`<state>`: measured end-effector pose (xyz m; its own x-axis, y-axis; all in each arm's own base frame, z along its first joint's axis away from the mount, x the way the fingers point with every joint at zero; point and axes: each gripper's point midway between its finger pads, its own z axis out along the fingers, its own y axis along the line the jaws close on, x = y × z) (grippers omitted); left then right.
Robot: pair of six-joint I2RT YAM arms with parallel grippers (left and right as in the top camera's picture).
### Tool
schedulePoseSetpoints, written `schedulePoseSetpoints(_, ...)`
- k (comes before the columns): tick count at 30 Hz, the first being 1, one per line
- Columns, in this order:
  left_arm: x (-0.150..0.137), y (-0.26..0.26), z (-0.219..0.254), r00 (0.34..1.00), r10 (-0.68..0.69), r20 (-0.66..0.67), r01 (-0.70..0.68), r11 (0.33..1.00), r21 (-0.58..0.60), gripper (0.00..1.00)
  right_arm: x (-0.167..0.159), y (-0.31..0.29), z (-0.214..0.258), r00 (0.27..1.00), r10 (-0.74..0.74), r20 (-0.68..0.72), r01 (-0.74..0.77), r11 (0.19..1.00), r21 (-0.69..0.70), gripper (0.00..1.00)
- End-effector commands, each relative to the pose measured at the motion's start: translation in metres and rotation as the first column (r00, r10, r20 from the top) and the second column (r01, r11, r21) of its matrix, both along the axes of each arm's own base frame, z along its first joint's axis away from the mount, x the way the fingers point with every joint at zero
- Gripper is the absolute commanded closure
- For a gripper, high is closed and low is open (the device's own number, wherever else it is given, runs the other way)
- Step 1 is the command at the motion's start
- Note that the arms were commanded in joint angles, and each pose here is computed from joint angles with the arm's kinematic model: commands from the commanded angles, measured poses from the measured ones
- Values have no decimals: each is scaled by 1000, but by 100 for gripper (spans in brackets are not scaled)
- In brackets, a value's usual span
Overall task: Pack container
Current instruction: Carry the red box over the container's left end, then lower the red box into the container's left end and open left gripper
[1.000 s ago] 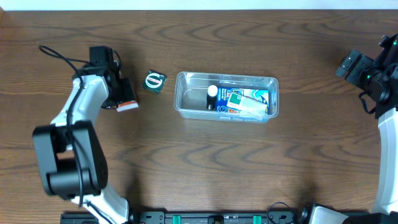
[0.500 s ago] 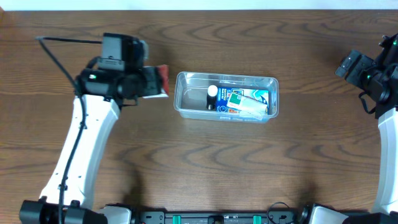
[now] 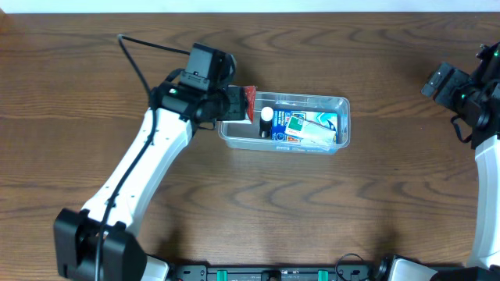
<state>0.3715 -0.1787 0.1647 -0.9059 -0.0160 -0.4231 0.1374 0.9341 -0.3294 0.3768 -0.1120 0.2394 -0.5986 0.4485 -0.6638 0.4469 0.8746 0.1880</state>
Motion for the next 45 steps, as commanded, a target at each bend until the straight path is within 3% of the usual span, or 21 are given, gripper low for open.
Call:
schedulePoseSetpoints(1, 5, 0, -10, 999, 39, -26, -39, 999, 6, 48, 0, -2, 3, 1000, -14, 9, 14, 1000, 4, 1)
schedulePoseSetpoints(45, -2, -5, -67, 983, 66, -172, -57, 997, 59, 48, 0, -2, 3, 1000, -14, 9, 14, 1000, 4, 1)
